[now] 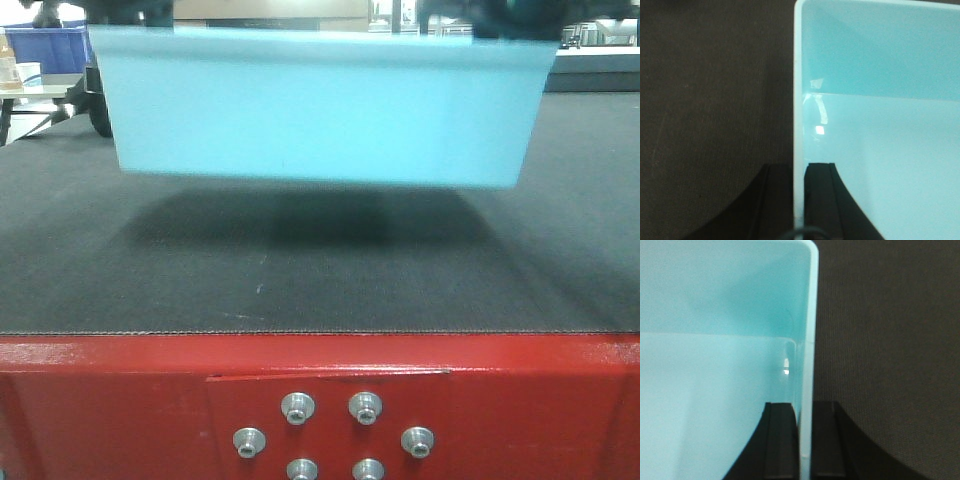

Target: Fetch blue bin and place on conveyor start

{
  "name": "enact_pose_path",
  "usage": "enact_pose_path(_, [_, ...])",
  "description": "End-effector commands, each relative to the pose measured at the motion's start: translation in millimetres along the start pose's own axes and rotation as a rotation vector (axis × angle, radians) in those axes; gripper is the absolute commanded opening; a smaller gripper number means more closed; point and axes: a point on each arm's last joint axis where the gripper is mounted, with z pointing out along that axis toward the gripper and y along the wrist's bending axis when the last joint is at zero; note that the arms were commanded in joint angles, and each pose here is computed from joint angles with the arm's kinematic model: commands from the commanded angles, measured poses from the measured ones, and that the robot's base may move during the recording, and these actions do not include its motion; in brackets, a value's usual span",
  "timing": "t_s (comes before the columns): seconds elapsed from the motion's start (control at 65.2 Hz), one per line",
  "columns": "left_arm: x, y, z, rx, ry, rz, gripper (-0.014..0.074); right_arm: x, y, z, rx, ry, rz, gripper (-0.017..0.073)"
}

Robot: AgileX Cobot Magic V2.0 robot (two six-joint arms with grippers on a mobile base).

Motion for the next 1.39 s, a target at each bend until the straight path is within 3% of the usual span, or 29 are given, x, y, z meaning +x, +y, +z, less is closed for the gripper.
enact_pose_path(0.0, [-1.9, -8.7, 3.4, 0.054, -0.037, -0.008, -0.0111, -5.4, 8.3, 0.7, -0.055, -0.062, -0.002, -0.0154])
enact_pose_path(0.23, [1.4, -8.3, 7.8, 0.039, -0.015, -0.003, -0.0110, -2.2, 8.7, 6.9, -0.050, -0.047, -0.005, -0.0146])
enact_pose_path(0.322, [2.9, -7.2, 7.8, 0.028, 0.001, -0.004, -0.0065, -1.9, 8.4, 6.9, -0.048, -0.044, -0.005, -0.0021])
enact_pose_path(0.368, [3.2, -7.0, 7.8, 0.025, 0.004, -0.004, -0.0014, -2.2, 8.6, 6.9, -0.050, -0.047, -0.005, 0.0061])
enact_pose_path(0.506, [0.4, -2.7, 5.4, -0.013, 0.004, 0.019, 0.0265, -3.8, 7.6, 3.6, -0.040, -0.040, -0.002, 0.0274])
enact_pose_path(0.598, [-3.4, 1.0, 1.3, -0.057, 0.016, 0.018, 0.0452, -8.0, 6.4, -2.4, -0.025, -0.040, -0.003, 0.0301])
enact_pose_path(0.675, [-5.5, 2.4, -1.5, -0.073, 0.026, 0.006, 0.0494, -11.7, 5.9, -7.7, -0.026, -0.057, -0.008, 0.0298])
enact_pose_path(0.766, [-7.2, 2.6, -2.7, -0.076, 0.022, 0.003, 0.0465, -14.1, 5.3, -12.6, -0.026, -0.070, -0.011, 0.0298])
enact_pose_path(0.996, [-26.5, 4.2, -32.6, -0.044, -0.036, -0.048, 0.0239, -25.8, 1.9, -43.7, -0.037, -0.131, -0.026, 0.0272])
enact_pose_path(1.058, [-31.7, 6.1, -47.7, -0.020, -0.061, -0.073, 0.0154, -29.1, 0.1, -55.2, -0.038, -0.149, -0.027, 0.0214])
enact_pose_path(1.196, [-41.0, 11.7, -80.0, 0.017, -0.131, -0.092, -0.0109, -35.0, -4.0, -80.1, -0.040, -0.188, -0.037, -0.0058])
enact_pose_path(1.242, [-41.4, 12.3, -87.3, 0.031, -0.144, -0.086, -0.0111, -36.3, -5.0, -85.7, -0.041, -0.197, -0.038, -0.0162])
enact_pose_path(1.38, [-28.1, 7.7, -96.6, 0.099, -0.128, -0.085, -0.0111, -37.0, -7.4, -95.2, -0.033, -0.203, -0.061, -0.0165])
